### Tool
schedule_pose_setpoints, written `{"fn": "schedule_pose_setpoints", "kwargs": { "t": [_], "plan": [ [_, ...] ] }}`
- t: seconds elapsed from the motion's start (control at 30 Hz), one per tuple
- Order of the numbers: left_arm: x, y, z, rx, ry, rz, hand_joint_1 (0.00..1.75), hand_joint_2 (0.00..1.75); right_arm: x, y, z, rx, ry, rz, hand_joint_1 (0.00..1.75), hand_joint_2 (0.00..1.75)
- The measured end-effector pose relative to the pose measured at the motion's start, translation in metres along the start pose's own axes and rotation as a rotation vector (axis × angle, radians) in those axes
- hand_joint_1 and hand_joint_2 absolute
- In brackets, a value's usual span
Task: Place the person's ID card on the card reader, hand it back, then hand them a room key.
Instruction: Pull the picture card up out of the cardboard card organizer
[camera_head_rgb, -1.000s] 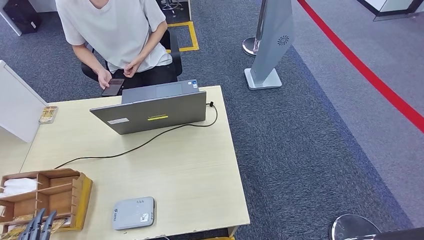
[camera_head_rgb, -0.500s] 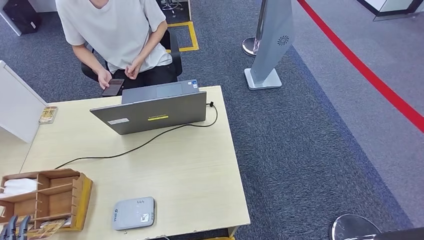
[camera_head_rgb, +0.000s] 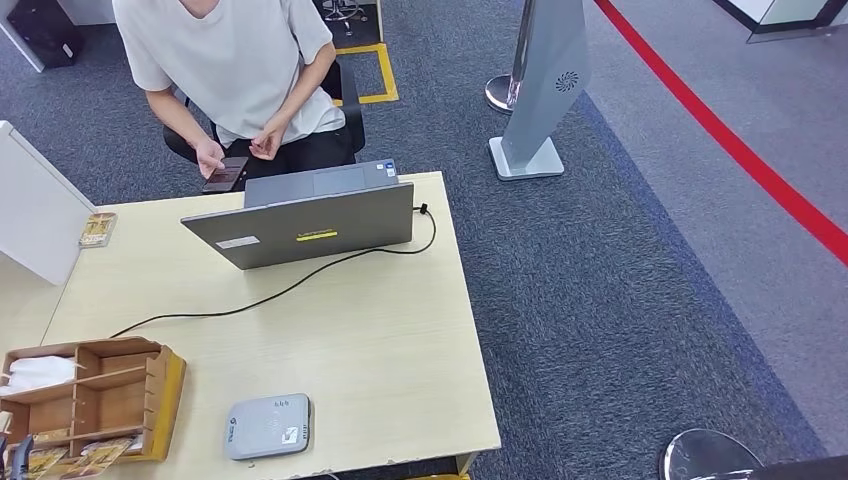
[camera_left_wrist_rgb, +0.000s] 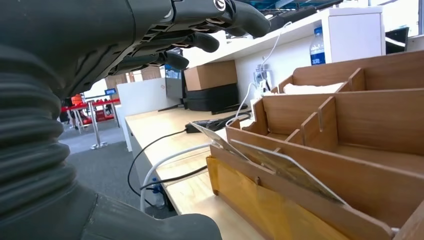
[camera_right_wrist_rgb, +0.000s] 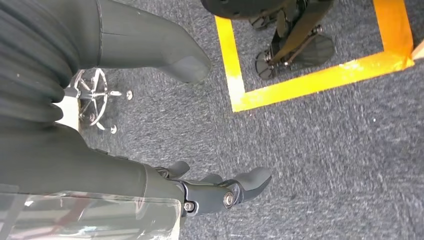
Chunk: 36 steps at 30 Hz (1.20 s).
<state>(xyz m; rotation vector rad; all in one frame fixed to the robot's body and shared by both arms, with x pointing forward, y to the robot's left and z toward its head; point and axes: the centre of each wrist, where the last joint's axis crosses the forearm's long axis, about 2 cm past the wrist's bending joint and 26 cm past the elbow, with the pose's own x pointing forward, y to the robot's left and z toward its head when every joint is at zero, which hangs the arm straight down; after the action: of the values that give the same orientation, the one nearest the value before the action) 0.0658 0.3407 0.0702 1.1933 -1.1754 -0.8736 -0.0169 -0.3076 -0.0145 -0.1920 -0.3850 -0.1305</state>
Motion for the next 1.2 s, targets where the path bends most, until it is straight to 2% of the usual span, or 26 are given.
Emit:
{"fn": "schedule_pose_setpoints", "kwargs": {
  "t": [0.23, 0.6, 0.97, 1.0, 1.1, 1.13, 1.2],
  "plan": [
    [0.000, -0.011, -0.010, 0.008, 0.020, -0.008, 0.00, 1.75, 0.000, 0.002, -0.001, 0.016, -0.004, 0.024, 0.00, 1.75],
    [0.012, -0.024, -0.027, 0.032, 0.021, 0.015, 0.00, 1.75, 0.001, 0.007, -0.007, 0.031, -0.023, 0.049, 0.00, 1.75],
    [0.018, -0.031, -0.030, 0.026, 0.027, 0.035, 0.00, 1.75, -0.001, 0.009, -0.008, 0.038, -0.015, 0.049, 0.00, 1.75],
    [0.019, -0.032, -0.030, 0.024, 0.029, 0.035, 0.21, 1.75, -0.002, 0.009, -0.008, 0.038, -0.015, 0.049, 0.00, 1.75],
    [0.019, -0.033, -0.030, 0.019, 0.029, 0.035, 1.51, 1.75, -0.002, 0.009, -0.008, 0.039, -0.014, 0.049, 0.00, 1.75],
    [0.019, -0.033, -0.030, 0.019, 0.027, 0.038, 1.75, 1.75, -0.002, 0.009, -0.008, 0.040, -0.014, 0.049, 0.00, 1.75],
    [0.018, -0.033, -0.030, 0.022, 0.024, 0.048, 1.75, 1.75, -0.002, 0.009, -0.008, 0.042, -0.014, 0.049, 0.00, 1.75]
  ]
}}
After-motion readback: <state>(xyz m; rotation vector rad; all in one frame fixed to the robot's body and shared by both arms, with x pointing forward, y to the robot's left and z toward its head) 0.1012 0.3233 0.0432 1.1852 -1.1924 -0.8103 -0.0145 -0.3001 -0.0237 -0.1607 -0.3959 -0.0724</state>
